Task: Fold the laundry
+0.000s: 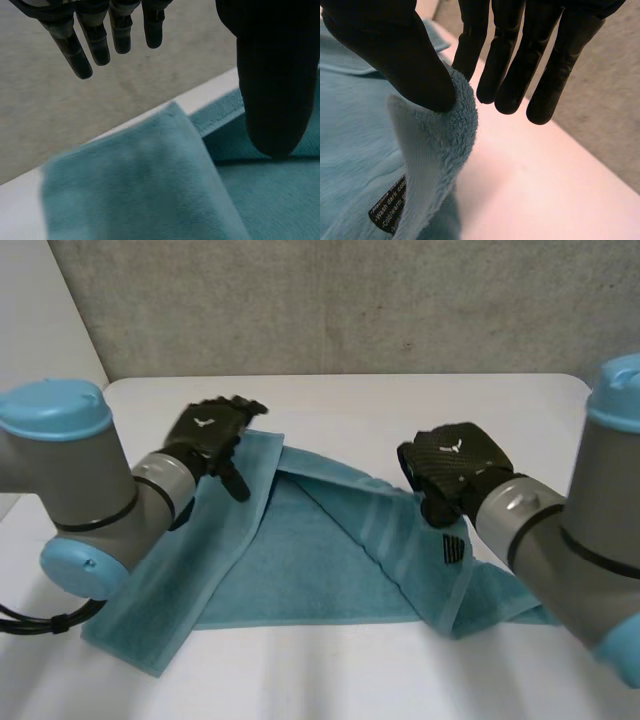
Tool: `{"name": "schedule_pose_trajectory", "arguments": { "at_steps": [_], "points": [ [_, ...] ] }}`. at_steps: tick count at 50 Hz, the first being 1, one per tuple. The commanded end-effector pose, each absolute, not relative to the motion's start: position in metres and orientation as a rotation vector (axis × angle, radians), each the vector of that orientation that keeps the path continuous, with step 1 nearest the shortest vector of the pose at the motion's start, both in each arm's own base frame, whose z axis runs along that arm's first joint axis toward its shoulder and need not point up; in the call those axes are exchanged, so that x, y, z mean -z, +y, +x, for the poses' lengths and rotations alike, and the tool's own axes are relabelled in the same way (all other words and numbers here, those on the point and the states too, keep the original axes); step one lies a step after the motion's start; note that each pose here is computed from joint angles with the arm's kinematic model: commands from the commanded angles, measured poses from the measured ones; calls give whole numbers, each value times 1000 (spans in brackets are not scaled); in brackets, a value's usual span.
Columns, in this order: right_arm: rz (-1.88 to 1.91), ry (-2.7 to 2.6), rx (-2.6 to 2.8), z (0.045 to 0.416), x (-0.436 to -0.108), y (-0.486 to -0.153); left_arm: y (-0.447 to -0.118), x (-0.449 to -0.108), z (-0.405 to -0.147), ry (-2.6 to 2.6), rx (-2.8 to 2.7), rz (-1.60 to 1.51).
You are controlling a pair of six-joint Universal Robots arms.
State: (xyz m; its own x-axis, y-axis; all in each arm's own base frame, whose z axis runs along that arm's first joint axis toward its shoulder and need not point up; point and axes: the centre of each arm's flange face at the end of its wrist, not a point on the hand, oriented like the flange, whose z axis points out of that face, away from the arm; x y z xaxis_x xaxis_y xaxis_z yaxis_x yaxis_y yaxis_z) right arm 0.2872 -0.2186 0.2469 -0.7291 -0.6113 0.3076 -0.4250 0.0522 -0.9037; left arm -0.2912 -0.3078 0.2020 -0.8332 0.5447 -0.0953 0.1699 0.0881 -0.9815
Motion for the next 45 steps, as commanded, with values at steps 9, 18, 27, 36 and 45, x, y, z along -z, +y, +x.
{"name": "schedule_pose_trajectory", "arguments": {
  "at_steps": [9,18,27,36,45],
  "points": [
    [-1260,2193,1541,263,-235,-178,-330,-145,-332,-1832,-1834,-914],
    [-1176,2279,1582,245,-230,-198,-340,-132,-340,-1793,-1858,-923],
    [-1068,2237,1781,237,-243,-231,-347,-114,-342,-1817,-1857,-941],
    [-1073,2256,1749,248,-226,-252,-350,-120,-342,-1780,-1927,-952],
    [-1019,2295,1698,254,-206,-269,-351,-118,-339,-1802,-1963,-986]
  ]
}}
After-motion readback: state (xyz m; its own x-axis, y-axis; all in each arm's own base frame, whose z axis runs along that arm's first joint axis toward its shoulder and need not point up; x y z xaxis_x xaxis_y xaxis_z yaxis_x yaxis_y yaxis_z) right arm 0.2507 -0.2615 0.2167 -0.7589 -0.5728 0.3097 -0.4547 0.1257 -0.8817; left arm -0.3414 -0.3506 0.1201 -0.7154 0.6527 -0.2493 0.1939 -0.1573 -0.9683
